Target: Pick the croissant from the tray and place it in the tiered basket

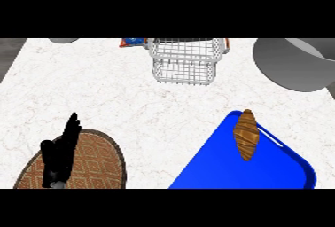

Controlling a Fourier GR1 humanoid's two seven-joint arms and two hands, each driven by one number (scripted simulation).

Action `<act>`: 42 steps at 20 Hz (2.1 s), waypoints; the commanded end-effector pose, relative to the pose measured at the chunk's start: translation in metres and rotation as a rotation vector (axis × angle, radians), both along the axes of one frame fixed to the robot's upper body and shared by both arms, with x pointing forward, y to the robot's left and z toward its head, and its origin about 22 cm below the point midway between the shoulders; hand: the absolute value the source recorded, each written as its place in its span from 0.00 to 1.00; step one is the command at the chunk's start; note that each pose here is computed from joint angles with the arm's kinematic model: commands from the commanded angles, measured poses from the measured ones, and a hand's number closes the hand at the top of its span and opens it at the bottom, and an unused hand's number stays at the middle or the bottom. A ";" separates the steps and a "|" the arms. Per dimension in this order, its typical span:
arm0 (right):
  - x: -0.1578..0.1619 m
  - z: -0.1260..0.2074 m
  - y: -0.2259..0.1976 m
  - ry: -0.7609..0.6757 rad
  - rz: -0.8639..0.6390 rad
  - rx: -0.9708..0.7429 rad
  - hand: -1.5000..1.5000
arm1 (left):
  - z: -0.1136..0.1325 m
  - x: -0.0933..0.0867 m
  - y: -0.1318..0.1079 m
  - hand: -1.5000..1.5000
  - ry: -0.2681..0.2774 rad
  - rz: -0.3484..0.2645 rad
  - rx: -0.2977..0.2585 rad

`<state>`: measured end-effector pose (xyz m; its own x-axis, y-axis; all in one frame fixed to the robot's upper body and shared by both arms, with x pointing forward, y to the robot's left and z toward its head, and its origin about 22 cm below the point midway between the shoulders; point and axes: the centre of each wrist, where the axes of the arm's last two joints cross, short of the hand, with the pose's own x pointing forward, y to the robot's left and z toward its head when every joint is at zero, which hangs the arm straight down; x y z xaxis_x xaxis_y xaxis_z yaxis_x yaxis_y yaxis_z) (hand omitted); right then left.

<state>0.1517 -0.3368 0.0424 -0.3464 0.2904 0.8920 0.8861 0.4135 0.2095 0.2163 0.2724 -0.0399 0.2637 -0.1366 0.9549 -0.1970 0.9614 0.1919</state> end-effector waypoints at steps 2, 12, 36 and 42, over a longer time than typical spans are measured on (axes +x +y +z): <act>-0.055 -0.018 0.038 0.242 0.089 0.018 0.00 | -0.011 -0.007 -0.027 0.50 0.010 -0.040 0.004; -0.126 -0.011 0.067 0.754 0.006 -0.075 0.00 | -0.004 -0.002 -0.026 0.50 -0.004 -0.080 0.016; 0.012 0.032 0.125 1.173 -0.079 -0.055 0.00 | -0.020 0.004 -0.037 0.50 0.023 -0.106 0.007; 0.052 0.048 0.132 1.234 -0.023 -0.064 0.00 | -0.010 0.001 -0.021 0.50 0.017 -0.077 0.007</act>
